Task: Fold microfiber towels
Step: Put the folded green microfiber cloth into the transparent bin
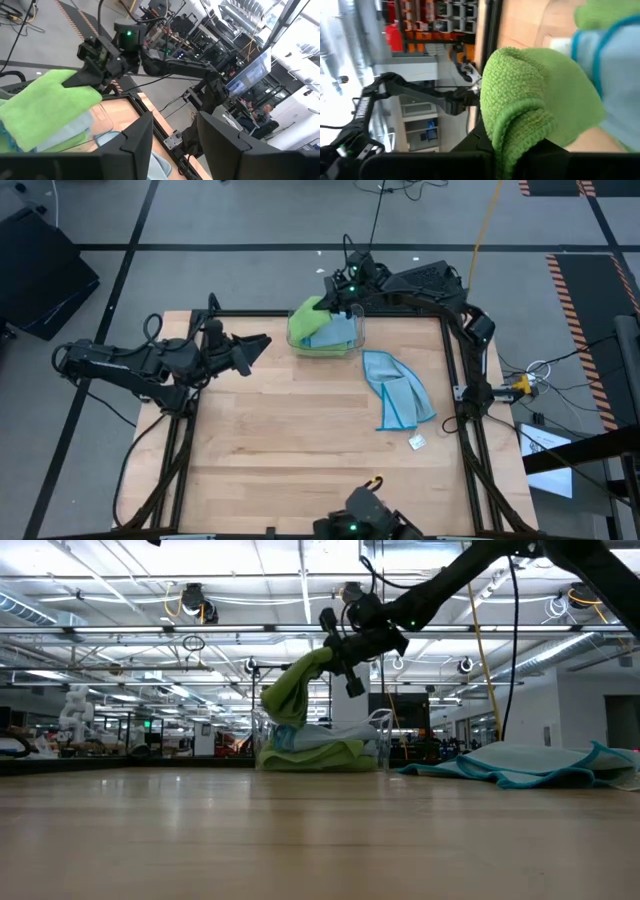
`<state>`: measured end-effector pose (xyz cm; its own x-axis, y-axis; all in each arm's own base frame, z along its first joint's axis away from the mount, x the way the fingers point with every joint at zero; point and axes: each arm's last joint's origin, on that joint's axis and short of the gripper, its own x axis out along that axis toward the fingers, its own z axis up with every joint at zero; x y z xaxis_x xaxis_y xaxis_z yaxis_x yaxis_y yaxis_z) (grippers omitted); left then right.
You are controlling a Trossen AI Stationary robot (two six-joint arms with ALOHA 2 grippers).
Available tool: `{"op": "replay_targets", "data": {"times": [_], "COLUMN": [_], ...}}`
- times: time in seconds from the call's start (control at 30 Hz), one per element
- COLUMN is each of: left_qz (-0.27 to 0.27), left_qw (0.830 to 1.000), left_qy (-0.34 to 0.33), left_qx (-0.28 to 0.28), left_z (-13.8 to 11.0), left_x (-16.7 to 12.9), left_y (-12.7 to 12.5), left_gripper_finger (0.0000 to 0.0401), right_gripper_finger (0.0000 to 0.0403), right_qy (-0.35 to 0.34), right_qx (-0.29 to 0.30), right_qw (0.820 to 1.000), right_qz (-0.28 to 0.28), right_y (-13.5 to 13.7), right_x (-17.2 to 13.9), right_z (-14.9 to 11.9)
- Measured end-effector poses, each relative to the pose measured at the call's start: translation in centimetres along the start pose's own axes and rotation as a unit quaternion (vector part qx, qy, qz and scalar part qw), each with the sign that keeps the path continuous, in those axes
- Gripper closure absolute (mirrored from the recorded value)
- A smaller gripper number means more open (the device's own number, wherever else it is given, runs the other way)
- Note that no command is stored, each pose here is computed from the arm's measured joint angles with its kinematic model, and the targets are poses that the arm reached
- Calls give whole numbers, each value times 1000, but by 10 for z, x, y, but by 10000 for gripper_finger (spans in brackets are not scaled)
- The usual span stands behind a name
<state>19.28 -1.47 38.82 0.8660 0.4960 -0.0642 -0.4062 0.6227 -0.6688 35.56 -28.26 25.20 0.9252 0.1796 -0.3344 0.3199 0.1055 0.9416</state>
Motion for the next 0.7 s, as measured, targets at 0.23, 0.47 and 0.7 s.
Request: {"op": "replay_targets", "data": {"times": [0.23, 0.47, 0.7], "left_qz": [-3, -2, -4], "left_qw": [1000, 1000, 1000], "left_qy": [3, 5, 7], "left_qx": [1, 2, 3], "left_z": [0, -1, -1], "left_x": [0, 0, 0], "left_y": [0, 0, 0], "left_gripper_finger": [245, 245, 245], "right_gripper_finger": [390, 388, 387], "right_qy": [-3, 3, -2], "right_qx": [6, 13, 4], "right_qw": [999, 1000, 998], "right_qz": [44, -8, -65], "right_y": [-8, -24, -38], "right_x": [12, 4, -2], "right_z": [12, 13, 12]}}
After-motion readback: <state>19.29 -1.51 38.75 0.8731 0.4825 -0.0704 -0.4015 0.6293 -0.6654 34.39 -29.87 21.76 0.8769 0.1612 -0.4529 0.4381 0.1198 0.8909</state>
